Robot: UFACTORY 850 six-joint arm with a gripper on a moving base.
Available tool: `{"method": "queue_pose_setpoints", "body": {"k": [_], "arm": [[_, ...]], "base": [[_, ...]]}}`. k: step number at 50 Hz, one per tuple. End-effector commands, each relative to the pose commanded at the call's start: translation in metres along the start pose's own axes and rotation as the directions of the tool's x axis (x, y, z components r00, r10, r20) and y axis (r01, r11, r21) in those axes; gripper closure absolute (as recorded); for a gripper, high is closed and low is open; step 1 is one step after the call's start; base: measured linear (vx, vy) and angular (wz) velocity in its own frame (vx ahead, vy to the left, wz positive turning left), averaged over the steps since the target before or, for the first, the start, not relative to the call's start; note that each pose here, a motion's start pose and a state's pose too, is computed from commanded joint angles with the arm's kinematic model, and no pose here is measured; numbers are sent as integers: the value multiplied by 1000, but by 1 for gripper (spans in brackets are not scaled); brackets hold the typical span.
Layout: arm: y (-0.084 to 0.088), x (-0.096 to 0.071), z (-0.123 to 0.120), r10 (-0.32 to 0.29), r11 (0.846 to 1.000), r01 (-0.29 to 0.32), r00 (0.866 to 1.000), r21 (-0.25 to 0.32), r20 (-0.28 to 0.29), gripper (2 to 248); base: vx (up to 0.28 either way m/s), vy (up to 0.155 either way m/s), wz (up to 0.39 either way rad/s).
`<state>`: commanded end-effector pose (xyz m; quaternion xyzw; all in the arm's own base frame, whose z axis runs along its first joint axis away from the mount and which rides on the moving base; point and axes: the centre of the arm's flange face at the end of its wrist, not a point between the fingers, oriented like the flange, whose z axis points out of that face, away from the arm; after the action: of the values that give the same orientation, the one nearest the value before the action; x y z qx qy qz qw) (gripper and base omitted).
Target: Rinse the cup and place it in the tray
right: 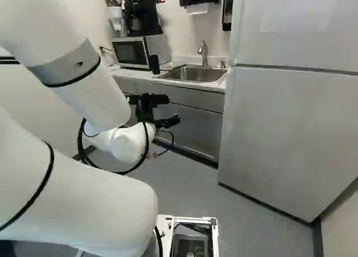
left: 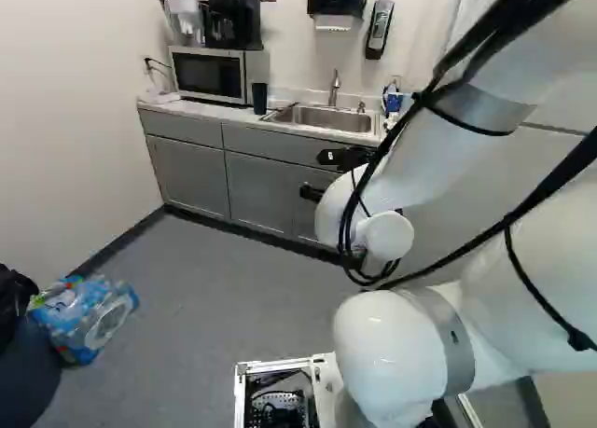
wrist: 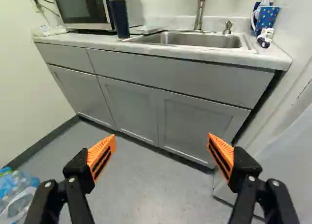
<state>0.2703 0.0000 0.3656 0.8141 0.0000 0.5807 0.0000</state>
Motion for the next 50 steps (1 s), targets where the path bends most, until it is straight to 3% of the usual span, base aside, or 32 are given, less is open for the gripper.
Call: {"method": "queue_pose_setpoints", "body": {"k": [27, 50], "arm": [[0, 5, 9, 0, 1000, 0, 1000, 0, 4, 3], [0, 27, 15, 0, 1000, 0, 999, 0, -50, 3]], "base": [[0, 0, 0], [0, 0, 0]]}}
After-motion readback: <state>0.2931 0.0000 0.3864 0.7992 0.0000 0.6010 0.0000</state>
